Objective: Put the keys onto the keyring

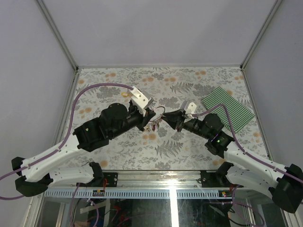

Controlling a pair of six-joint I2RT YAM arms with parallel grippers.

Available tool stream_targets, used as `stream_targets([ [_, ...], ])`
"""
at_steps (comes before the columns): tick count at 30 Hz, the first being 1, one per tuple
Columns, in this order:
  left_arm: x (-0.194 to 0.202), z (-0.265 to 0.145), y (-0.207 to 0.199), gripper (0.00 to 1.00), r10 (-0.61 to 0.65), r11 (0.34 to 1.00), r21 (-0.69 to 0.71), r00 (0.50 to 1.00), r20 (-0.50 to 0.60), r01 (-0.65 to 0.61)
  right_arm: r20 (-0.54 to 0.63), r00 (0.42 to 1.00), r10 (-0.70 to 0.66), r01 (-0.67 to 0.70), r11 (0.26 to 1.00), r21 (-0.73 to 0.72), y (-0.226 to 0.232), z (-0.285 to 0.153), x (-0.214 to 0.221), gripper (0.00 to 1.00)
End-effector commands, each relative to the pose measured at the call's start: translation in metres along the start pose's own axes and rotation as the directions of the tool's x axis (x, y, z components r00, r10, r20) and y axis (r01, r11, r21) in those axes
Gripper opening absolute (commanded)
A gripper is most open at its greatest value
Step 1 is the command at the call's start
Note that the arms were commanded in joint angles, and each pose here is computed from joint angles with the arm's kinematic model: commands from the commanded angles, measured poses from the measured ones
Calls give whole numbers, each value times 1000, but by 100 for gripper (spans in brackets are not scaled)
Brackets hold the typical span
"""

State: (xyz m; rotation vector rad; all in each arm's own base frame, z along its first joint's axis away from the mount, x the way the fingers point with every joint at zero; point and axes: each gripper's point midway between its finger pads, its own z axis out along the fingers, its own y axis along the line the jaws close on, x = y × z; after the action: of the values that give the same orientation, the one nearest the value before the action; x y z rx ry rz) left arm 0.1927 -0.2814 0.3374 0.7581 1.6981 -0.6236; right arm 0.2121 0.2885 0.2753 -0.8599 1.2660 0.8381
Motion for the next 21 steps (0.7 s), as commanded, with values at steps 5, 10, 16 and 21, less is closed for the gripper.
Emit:
stream_targets([
  [5, -39, -3, -2, 0, -43, 999, 12, 991, 125, 42, 124, 991, -48, 49, 999, -8, -1, 9, -42, 28],
  [10, -38, -2, -2, 0, -44, 999, 12, 991, 124, 43, 128, 991, -48, 51, 998, -20, 1, 9, -42, 29],
  [16, -38, -1, -2, 0, -40, 999, 7, 992, 123, 39, 137, 990, -44, 47, 999, -18, 2, 8, -43, 16],
  [21, -39, -4, 1, 0, -40, 999, -2, 991, 129, 41, 133, 989, -64, 64, 998, 7, -2, 4, -43, 5],
])
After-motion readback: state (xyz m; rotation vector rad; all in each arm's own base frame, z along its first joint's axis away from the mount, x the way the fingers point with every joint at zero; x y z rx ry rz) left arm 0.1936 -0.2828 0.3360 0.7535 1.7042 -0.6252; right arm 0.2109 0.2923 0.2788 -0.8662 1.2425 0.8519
